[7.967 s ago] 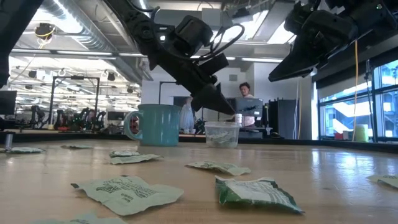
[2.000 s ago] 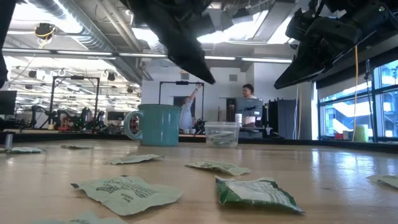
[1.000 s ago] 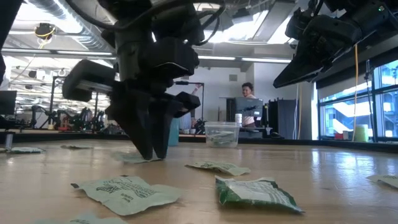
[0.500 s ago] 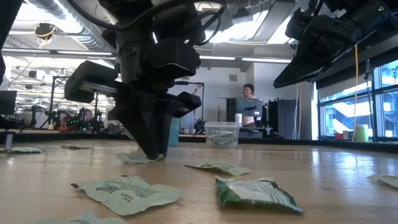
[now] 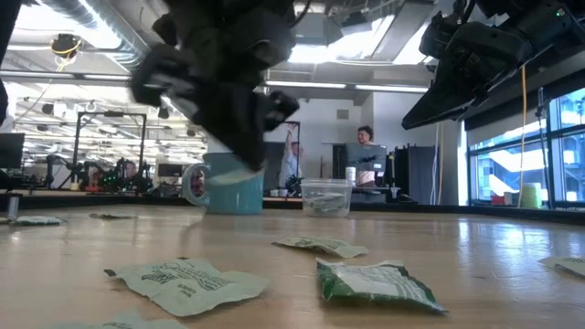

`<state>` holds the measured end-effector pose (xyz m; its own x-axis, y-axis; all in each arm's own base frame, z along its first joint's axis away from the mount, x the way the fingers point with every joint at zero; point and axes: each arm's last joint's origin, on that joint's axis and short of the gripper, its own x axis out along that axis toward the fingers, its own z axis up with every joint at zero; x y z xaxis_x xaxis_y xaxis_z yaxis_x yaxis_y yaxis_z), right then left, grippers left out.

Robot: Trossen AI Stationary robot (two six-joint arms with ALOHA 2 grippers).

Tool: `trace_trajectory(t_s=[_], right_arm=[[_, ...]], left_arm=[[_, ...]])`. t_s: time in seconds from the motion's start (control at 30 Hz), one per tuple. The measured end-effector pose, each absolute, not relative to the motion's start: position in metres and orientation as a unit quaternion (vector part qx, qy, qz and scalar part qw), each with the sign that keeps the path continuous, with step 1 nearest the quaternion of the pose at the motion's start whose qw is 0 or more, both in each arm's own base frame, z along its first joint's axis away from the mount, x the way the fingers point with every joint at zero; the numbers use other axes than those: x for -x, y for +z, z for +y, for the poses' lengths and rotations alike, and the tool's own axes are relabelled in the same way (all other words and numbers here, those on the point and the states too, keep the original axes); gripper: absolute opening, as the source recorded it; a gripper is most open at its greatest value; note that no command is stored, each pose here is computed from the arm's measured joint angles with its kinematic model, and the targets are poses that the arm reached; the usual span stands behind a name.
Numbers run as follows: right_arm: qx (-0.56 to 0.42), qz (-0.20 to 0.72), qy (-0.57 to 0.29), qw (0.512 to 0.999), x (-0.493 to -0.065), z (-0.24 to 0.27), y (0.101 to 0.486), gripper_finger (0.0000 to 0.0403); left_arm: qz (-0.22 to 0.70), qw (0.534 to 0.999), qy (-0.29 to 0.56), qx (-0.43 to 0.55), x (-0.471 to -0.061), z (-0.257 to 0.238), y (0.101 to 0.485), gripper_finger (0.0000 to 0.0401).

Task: Pick and place items into bin
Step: Put the white stevia packet into the transparent bin

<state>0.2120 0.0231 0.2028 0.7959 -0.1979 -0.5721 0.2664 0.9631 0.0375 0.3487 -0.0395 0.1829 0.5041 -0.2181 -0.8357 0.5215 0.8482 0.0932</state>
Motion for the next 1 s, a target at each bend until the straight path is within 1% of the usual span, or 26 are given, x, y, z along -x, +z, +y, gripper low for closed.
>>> trace_trajectory(t_s=[0.1,0.2,0.27,0.33,0.47,0.57,0.63,0.77,1.0], right_arm=[[-0.058,0.295,-0.123,0.946,-0.212,0.023,0.203,0.0092],[-0.057,0.295,-0.122,0.946,-0.212,0.023,0.203,0.0092],[-0.057,0.295,-0.122,0.946,-0.212,0.023,0.203,0.0092],[-0.056,0.297,-0.122,0.945,-0.212,0.023,0.203,0.0092],[-0.056,0.297,-0.122,0.945,-0.212,0.023,0.203,0.0092],[-0.049,0.298,-0.120,0.946,-0.212,0.023,0.202,0.0092],[-0.045,0.298,-0.119,0.946,-0.212,0.023,0.202,0.0092],[-0.043,0.298,-0.118,0.946,-0.212,0.023,0.202,0.0092],[-0.043,0.299,-0.119,0.946,-0.212,0.023,0.202,0.0092]], left_arm=[[0.386,0.897,-0.116,-0.181,-0.358,-0.016,0.205,0.0007],[0.317,0.932,-0.011,-0.176,-0.368,0.011,0.222,0.0008],[0.282,0.945,0.042,-0.160,-0.372,0.030,0.229,0.0006],[0.248,0.955,0.075,-0.144,-0.375,0.051,0.234,0.0004],[0.230,0.960,0.107,-0.116,-0.375,0.089,0.230,0.0007],[0.232,0.959,0.137,-0.091,-0.374,0.111,0.221,0.0006],[0.245,0.956,0.142,-0.083,-0.376,0.120,0.214,0.0005],[0.273,0.949,0.142,-0.069,-0.383,0.129,0.196,0.0006],[0.301,0.940,0.145,-0.068,-0.394,0.133,0.178,0.0006]])
